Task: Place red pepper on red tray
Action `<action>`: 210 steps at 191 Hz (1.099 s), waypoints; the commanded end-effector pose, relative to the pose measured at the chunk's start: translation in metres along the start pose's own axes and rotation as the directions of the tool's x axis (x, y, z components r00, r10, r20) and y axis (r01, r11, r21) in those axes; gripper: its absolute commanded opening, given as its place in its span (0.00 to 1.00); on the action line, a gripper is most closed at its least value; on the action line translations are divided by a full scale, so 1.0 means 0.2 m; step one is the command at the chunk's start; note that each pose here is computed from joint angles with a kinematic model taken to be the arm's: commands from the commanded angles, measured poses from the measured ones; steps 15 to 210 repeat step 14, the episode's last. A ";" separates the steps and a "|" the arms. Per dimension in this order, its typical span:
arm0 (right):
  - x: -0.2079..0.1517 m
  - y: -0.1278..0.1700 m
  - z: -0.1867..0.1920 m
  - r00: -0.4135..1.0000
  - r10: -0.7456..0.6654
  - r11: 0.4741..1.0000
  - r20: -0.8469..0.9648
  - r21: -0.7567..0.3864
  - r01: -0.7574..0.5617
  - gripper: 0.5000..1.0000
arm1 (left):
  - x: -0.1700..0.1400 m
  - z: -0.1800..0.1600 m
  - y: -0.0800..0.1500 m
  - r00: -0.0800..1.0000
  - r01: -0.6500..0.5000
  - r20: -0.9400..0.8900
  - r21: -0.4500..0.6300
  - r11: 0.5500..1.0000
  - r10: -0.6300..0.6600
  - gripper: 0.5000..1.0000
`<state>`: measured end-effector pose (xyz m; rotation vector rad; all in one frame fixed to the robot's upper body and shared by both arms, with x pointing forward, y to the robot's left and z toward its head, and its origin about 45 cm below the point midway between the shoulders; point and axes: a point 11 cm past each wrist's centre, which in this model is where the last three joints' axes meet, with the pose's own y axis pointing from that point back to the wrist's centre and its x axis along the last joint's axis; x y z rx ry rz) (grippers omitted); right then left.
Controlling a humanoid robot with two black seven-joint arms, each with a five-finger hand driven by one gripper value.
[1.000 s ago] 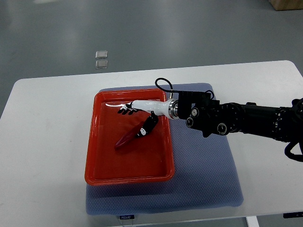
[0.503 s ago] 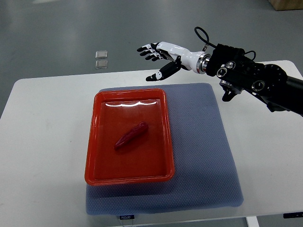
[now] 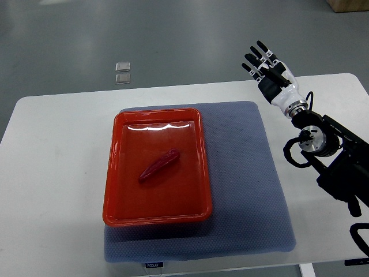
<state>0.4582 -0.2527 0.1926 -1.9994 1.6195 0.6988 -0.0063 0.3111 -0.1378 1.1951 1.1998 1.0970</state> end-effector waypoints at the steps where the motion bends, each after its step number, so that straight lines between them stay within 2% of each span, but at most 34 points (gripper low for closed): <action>1: 0.01 0.02 0.04 1.000 -0.002 1.000 0.032 -0.001 0.002 0.83 | 0.00 0.00 0.00 1.000 0.000 0.001 0.001 1.000 0.000 1.00; 210: 0.01 0.03 0.06 0.999 0.001 1.000 0.039 -0.006 -0.001 0.83 | 0.00 0.00 0.00 1.000 0.000 0.000 -0.001 1.000 0.000 1.00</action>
